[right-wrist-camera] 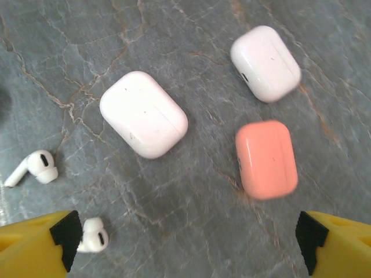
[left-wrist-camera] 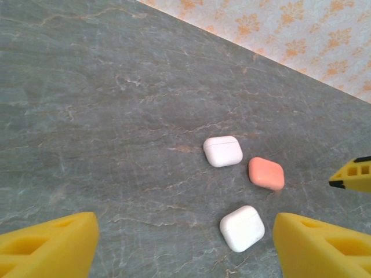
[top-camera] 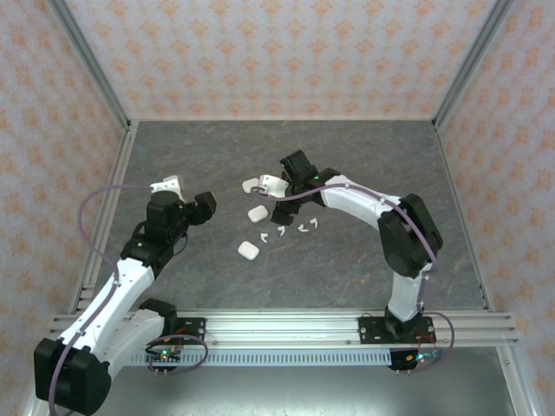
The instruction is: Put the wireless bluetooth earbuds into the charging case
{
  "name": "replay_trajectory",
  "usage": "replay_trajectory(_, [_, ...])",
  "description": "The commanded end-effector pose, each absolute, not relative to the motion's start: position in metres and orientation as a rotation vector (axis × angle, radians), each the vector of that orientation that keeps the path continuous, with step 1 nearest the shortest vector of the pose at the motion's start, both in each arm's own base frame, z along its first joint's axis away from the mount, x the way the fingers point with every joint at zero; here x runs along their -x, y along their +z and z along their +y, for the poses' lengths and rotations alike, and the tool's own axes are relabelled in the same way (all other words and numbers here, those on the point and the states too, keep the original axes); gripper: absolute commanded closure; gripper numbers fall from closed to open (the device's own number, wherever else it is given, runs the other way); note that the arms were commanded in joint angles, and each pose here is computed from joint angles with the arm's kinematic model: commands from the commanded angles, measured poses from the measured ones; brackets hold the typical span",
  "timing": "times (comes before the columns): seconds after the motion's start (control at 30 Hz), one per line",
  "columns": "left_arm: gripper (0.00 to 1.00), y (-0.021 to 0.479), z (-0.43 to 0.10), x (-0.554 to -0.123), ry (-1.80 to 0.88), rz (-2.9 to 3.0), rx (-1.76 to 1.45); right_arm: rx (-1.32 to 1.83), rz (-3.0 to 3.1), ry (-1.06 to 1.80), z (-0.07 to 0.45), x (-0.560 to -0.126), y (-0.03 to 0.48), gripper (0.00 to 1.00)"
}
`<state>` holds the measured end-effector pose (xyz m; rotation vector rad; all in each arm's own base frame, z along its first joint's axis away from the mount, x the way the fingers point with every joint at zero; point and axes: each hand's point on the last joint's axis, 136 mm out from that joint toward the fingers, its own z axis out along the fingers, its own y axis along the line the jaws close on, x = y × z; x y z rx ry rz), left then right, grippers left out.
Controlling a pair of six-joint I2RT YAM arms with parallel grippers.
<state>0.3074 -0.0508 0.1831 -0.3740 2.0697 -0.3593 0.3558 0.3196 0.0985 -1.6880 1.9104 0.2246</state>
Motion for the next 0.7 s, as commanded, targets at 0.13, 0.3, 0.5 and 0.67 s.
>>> replay_trajectory(0.13, [0.18, 0.166, -0.033, -0.290, -0.284, 2.083, 0.443, 1.935, 1.852, 0.192, 0.339, -0.354, 0.066, 0.12])
replay_trajectory(0.3, [0.16, 0.160, -0.028, -0.287, -0.251, 2.094, 0.455, 1.996, 1.854, 0.213, 0.348, -0.353, 0.050, 0.15])
replay_trajectory(0.5, [0.14, 0.159, -0.027, -0.287, -0.239, 2.092, 0.456, 2.022, 1.862, 0.232, 0.355, -0.353, 0.038, 0.19])
replay_trajectory(0.67, [0.14, 0.159, -0.027, -0.288, -0.238, 2.089, 0.455, 2.027, 1.880, 0.245, 0.360, -0.355, 0.032, 0.24])
